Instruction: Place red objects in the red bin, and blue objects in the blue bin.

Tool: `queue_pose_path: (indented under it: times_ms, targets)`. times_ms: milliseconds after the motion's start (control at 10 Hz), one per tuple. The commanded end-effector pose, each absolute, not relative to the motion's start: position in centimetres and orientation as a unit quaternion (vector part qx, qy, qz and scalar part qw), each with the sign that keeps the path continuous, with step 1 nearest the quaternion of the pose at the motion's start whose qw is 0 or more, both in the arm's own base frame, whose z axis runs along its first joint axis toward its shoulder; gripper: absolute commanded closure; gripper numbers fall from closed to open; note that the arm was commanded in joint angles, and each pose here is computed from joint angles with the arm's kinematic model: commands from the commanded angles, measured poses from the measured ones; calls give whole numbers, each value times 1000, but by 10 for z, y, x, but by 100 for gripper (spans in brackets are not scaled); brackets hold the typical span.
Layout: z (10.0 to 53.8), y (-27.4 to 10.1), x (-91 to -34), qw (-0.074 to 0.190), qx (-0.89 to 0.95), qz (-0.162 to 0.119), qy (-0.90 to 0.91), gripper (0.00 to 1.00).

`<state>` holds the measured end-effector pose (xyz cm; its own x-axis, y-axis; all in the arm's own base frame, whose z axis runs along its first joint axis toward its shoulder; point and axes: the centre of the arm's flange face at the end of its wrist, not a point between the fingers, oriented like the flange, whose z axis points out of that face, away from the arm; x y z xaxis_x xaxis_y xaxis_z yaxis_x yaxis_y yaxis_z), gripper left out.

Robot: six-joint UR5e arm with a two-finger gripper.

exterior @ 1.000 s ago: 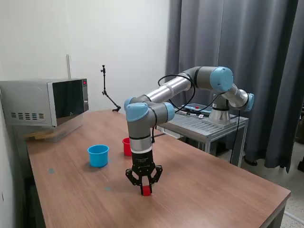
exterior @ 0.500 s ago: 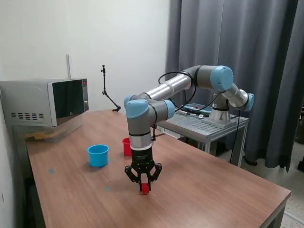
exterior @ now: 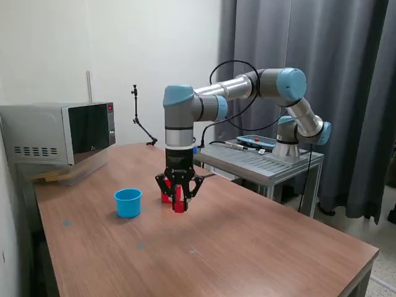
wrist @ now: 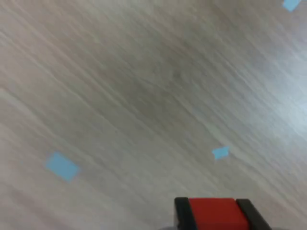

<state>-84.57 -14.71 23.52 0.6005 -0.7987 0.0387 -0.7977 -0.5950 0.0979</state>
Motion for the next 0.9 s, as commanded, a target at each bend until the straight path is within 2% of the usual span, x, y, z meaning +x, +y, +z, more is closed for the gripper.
queue_pose_path:
  times_ms: [0,100,300,500,700,800]
  targets:
    - [294,-128,-826,55,857,-22,-511,100]
    - [309,-102,-813,51,826,-13,-561,100]
    - [296,-47,-797,29,775,23,-631,100]
    - [298,-12,-774,8,747,55,-663,100]
    - [311,38,-759,2,723,47,-689,100]
    - [306,64,-749,-3,710,53,-702,100]
